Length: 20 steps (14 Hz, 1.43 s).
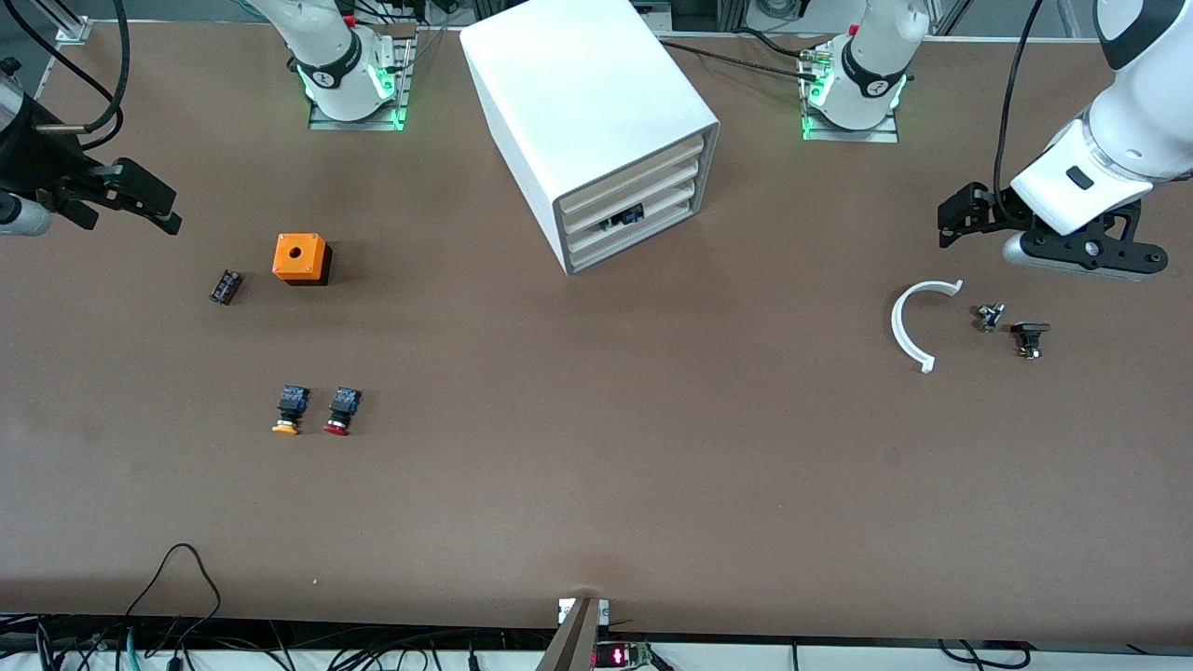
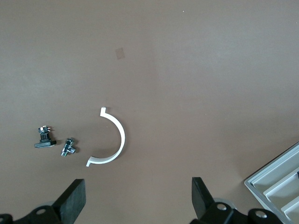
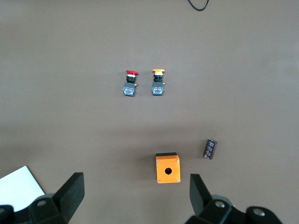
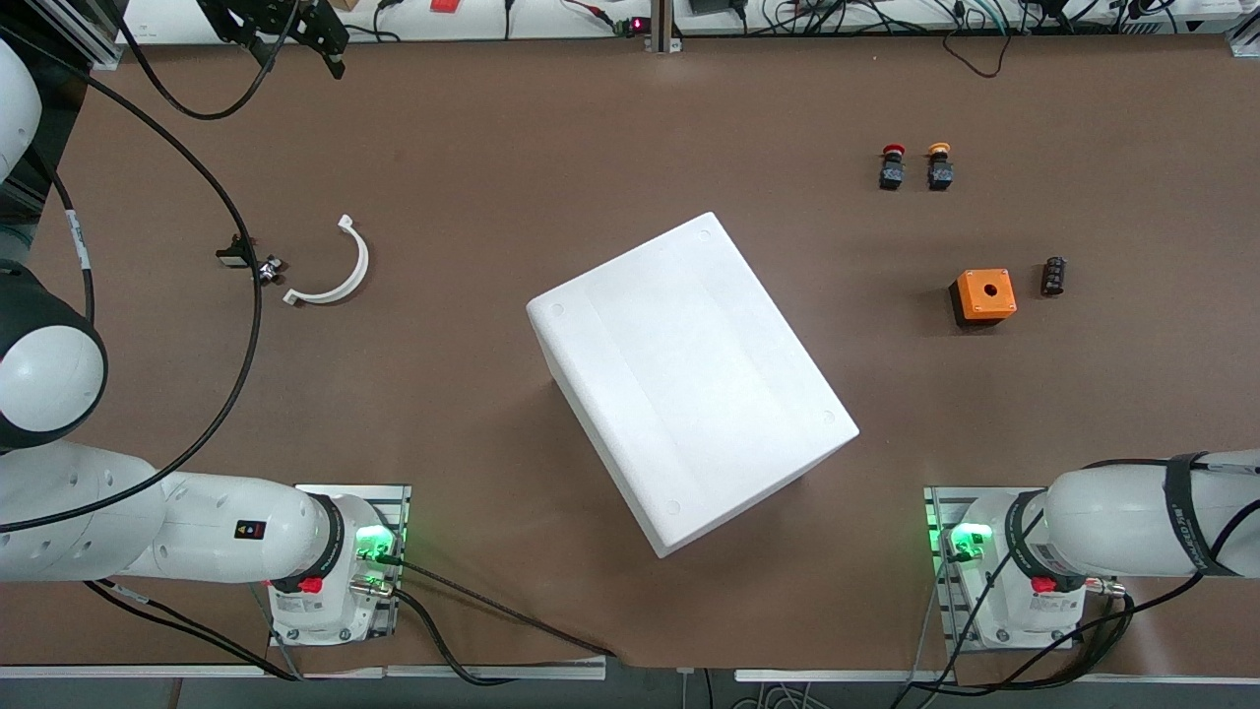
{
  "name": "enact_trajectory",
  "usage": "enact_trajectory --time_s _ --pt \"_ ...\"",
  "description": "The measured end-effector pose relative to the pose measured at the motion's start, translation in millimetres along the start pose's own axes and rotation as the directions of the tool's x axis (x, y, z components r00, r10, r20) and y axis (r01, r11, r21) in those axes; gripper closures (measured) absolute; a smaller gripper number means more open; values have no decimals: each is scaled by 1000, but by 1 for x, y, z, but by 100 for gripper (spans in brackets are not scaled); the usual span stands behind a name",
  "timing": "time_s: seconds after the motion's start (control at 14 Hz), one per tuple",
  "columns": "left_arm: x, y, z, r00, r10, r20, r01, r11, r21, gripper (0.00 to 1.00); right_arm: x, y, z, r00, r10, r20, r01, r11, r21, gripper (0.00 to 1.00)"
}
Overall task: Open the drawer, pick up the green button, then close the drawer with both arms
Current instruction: 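Move the left gripper to the drawer handle while the right gripper advances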
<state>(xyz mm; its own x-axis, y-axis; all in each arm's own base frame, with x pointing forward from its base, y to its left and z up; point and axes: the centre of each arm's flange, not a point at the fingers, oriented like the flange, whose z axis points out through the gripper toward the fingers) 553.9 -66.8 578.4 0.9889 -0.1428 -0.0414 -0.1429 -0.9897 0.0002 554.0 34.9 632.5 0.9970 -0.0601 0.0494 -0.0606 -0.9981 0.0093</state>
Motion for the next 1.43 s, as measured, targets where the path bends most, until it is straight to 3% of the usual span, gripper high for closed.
enact_trajectory --time_s 0.43,0.93,1.07,1.43 --pt "0 0 0 1000 0 1 0 1000 0 0 2 0 5 1000 9 12 -9 1000 -5 0" --pt "-3 3 2 1000 6 27 -6 1000 0 0 17 -11 66 990 1 144 0 1000 -13 0" --pt "-11 5 8 995 8 97 -6 1000 -12 0 26 -19 93 983 -12 182 14 1000 -12 0" --pt "-40 29 32 926 72 370 10 977 -214 0 45 -75 119 977 -92 193 93 996 2 0"
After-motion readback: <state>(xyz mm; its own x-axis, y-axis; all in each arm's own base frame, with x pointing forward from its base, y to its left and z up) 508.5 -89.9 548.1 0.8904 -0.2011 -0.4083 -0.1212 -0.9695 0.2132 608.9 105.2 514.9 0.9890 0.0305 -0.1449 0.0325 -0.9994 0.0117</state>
